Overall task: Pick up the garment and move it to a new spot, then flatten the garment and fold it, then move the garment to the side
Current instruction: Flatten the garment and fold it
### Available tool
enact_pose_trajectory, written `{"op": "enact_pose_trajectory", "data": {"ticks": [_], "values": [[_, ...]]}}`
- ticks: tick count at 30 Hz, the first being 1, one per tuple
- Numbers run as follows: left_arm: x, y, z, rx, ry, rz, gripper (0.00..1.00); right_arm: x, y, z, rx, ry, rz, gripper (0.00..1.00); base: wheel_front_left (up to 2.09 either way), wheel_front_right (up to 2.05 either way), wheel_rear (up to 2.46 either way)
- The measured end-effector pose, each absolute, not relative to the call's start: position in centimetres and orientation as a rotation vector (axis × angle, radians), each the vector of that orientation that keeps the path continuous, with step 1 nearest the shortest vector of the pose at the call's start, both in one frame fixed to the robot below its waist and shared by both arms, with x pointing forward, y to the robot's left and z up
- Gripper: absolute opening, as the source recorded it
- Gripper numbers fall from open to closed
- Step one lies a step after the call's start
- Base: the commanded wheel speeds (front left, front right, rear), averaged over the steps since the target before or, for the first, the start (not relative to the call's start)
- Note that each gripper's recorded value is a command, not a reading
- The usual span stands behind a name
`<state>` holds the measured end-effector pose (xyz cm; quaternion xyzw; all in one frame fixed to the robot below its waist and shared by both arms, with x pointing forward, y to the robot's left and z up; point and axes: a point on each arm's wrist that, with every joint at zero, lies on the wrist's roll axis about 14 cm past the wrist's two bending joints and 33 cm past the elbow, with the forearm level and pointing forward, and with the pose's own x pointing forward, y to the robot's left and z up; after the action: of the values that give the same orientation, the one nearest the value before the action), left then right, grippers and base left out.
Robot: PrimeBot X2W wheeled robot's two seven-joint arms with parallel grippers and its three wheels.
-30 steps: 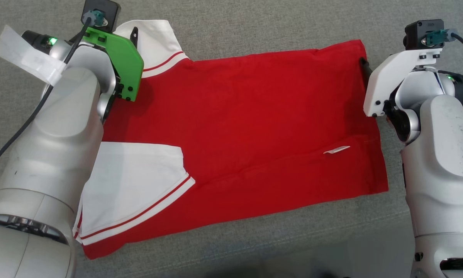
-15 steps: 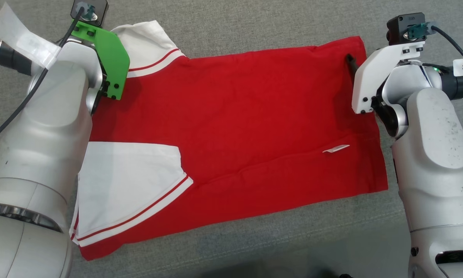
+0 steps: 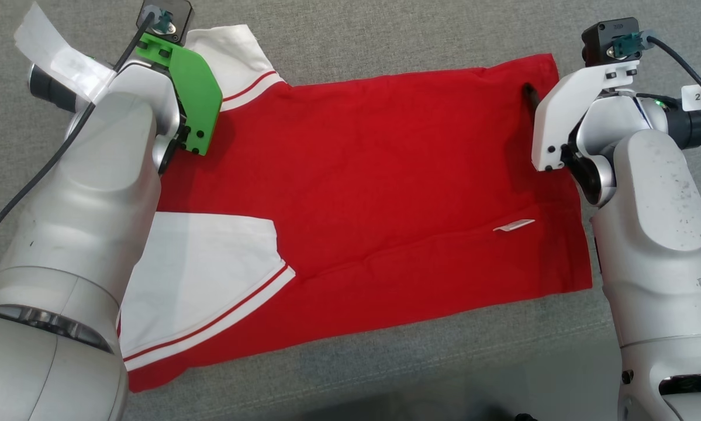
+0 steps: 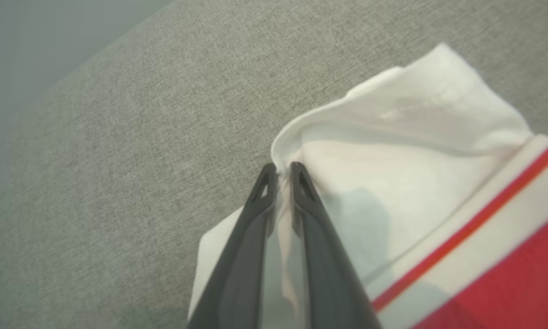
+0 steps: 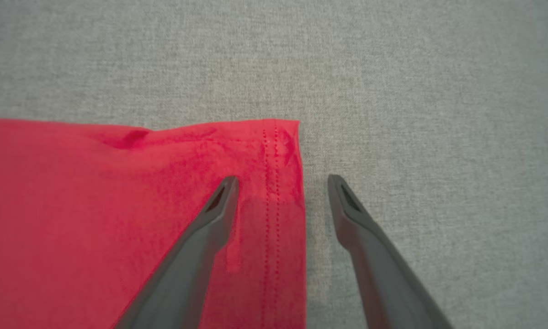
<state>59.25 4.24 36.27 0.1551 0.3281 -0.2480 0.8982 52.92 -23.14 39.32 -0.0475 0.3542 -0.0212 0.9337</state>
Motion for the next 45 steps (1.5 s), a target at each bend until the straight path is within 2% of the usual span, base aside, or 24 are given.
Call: {"op": "enact_pose_trajectory", "data": {"ticks": [12,13,14,15,16,17,18,19,33,40,45], "values": [[59.3,4.2,36.0,0.318,0.669,-0.511,0.0,54.6,-23.6,39.9,-0.092,0.704,-0.061,1.0,0.0,0.0,0.0],[59.2,4.2,35.9,0.318,0.67,-0.511,0.0,54.6,-23.5,39.8,-0.089,0.707,-0.06,0.87,0.0,0.0,0.0],[59.2,4.2,36.0,0.316,0.667,-0.51,0.0,54.4,-23.5,39.3,-0.081,0.731,-0.06,0.61,0.0,0.0,0.0],[59.2,4.3,36.0,0.314,0.667,-0.51,0.0,54.2,-23.5,39.0,-0.076,0.743,-0.06,0.45,0.0,0.0,0.0],[59.2,4.3,36.0,0.314,0.667,-0.51,0.0,54.2,-23.5,39.0,-0.076,0.743,-0.06,0.45,0.0,0.0,0.0],[59.2,4.3,36.0,0.313,0.663,-0.509,0.0,54.2,-23.5,38.8,-0.068,0.751,-0.061,0.33,0.0,0.0,0.0],[59.2,4.3,36.1,0.312,0.66,-0.509,0.0,54.1,-23.5,38.7,-0.064,0.759,-0.061,0.14,0.0,0.0,0.0],[59.3,4.2,36.2,0.309,0.651,-0.51,0.0,54.2,-23.4,38.6,-0.061,0.761,-0.06,0.0,0.0,0.0,0.0],[62.6,5.8,42.1,0.332,0.357,-0.417,0.0,54.5,-23.2,39.2,-0.037,0.695,-0.06,0.0,0.0,0.0,0.0],[62.1,6.2,43.8,0.399,0.307,-0.432,0.0,54.1,-22.4,40.1,-0.039,0.667,-0.044,0.0,0.0,0.0,0.0],[59.6,6.6,42.5,0.394,0.327,-0.448,0.0,53.5,-22.1,41.0,-0.044,0.636,-0.036,0.0,0.0,0.0,0.0]]}}
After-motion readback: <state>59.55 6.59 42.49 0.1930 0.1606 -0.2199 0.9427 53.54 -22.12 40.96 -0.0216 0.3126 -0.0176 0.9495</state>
